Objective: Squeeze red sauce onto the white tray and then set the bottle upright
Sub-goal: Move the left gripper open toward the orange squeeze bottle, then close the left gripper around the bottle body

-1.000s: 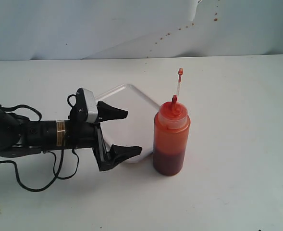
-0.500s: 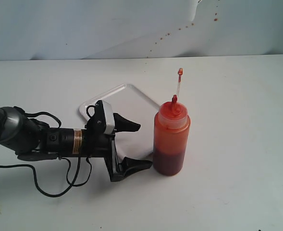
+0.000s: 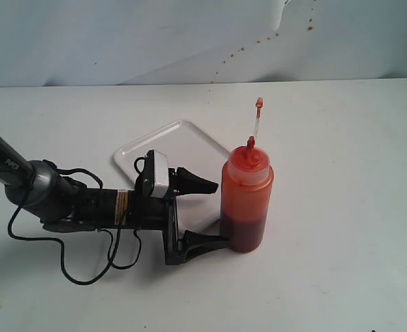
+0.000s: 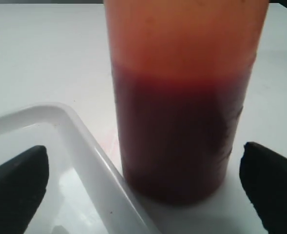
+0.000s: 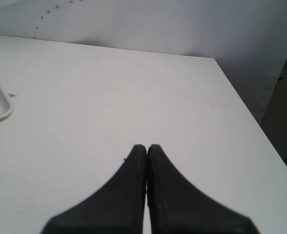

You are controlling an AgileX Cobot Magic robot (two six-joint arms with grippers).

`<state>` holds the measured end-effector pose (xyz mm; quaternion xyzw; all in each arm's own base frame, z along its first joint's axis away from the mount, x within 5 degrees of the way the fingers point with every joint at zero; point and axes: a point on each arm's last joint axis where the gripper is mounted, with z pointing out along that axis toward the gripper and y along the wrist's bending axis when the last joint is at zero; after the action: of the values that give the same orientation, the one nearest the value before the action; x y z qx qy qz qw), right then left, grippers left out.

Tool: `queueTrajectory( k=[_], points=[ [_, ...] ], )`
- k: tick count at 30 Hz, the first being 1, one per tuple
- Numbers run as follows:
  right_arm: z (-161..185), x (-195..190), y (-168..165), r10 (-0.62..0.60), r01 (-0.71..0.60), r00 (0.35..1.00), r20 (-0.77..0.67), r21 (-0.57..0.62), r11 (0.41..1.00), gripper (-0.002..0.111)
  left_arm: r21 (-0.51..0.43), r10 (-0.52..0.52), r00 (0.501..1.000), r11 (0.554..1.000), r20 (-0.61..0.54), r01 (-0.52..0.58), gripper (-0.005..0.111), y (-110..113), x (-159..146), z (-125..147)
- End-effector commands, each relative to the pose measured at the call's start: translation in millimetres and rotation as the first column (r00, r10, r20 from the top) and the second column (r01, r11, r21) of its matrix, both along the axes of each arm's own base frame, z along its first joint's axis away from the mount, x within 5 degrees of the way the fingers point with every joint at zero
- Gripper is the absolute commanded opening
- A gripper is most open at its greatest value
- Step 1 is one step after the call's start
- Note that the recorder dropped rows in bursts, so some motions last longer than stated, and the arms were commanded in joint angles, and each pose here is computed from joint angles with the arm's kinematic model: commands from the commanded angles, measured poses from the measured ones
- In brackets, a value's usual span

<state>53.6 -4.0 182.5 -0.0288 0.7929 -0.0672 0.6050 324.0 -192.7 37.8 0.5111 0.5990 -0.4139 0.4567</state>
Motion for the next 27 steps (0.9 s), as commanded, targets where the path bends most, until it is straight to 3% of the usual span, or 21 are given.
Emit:
queueTrajectory(
  k=[1,10,18,27],
  points=[
    [0,0,0,-0.006,0.006,1.0,0.008,0.01,1.0,0.0,-0.017,-0.024,1.0,1.0,0.007,0.025,0.105,-4,1,-1],
    [0,0,0,-0.006,0.006,1.0,0.008,0.01,1.0,0.0,-0.029,-0.039,0.999,0.999,0.01,0.039,0.105,-19,-4,1],
    [0,0,0,-0.006,0.006,1.0,0.008,0.01,1.0,0.0,-0.078,0.037,0.999,0.996,-0.009,-0.038,0.105,-43,-8,5],
    [0,0,0,-0.006,0.006,1.0,0.008,0.007,1.0,0.0,-0.118,0.157,0.987,0.98,-0.036,-0.16,0.105,-46,0,8]
  ],
)
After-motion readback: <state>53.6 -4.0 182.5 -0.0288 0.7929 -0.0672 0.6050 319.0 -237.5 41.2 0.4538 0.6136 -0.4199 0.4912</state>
